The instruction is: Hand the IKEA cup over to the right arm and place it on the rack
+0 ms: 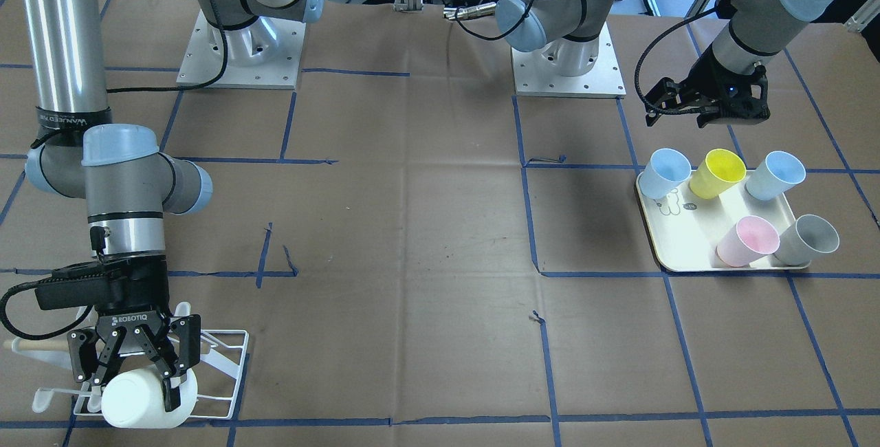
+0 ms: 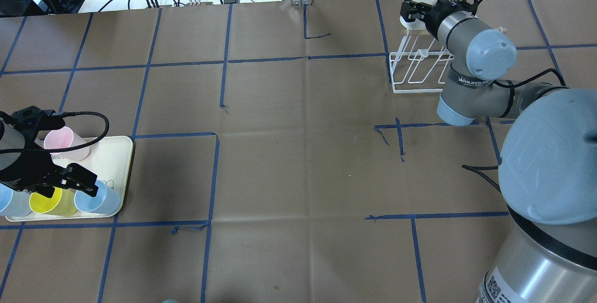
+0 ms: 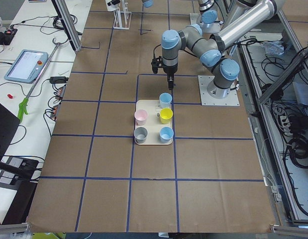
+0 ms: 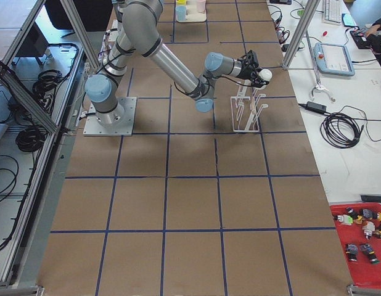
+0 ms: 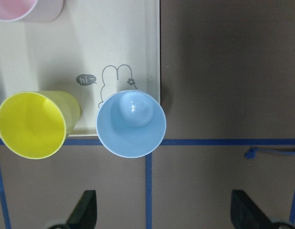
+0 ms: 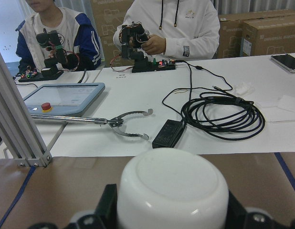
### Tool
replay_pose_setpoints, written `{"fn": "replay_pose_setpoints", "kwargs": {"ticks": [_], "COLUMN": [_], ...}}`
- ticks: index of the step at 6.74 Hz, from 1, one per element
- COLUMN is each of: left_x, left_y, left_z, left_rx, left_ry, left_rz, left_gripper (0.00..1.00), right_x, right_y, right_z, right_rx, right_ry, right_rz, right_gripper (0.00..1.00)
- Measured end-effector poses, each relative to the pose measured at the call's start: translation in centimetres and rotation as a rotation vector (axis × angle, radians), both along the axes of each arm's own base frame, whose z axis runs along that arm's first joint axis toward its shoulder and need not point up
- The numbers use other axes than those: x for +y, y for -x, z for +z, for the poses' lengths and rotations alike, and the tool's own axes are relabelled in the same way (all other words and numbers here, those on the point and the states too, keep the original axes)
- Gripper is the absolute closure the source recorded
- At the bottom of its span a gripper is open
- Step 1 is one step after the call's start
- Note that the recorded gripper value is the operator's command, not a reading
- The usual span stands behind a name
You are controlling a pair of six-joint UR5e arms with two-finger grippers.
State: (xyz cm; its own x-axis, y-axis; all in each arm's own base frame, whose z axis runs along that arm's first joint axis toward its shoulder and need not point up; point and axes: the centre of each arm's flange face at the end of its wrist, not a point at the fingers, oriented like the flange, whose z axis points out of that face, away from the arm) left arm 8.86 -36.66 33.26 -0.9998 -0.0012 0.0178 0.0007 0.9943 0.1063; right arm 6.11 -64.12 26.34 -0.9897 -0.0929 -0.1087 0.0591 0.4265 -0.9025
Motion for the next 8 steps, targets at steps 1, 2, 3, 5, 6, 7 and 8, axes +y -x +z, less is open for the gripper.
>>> {"fn": "replay_pose_setpoints", "kwargs": {"ticks": [1,2,3,5,6,7,8], "left_x": [-0.4,-1.3,-1.9,-1.6,-1.4,-1.5,-1.8], "left_y": [-0.2,-0.7,-1.2,-1.0,-0.9,-0.9,-1.1], "left_z": [-1.3,-2.9,-4.4,-7.0,-8.1,-9.3,-10.8], "left_rx": [0.011,0.014,0.017,0.02,0.014,0.008,0.003], "left_ry": [-0.001,-0.005,-0.012,-0.018,-0.01,-0.003,0.002], "left_rz": [0.002,0.003,0.004,0.005,0.004,0.004,0.004], "left_gripper": [0.01,0.01,0.01,0.01,0.01,0.01,0.01], "right_x": [0.1,0.0,0.0,0.0,-0.1,0.0,0.2], "right_y": [0.0,0.1,0.1,0.1,0.1,0.0,-0.3], "right_z": [-0.2,-0.3,-0.3,0.2,0.6,1.5,3.1], "right_rx": [0.001,0.001,-0.001,-0.002,-0.002,-0.001,0.002], "right_ry": [-0.006,-0.008,-0.009,-0.003,-0.008,-0.014,0.001], "right_rz": [-0.003,-0.006,-0.006,-0.004,-0.005,-0.005,-0.002], "right_gripper": [0.01,0.0,0.0,0.0,0.0,0.0,0.0]}}
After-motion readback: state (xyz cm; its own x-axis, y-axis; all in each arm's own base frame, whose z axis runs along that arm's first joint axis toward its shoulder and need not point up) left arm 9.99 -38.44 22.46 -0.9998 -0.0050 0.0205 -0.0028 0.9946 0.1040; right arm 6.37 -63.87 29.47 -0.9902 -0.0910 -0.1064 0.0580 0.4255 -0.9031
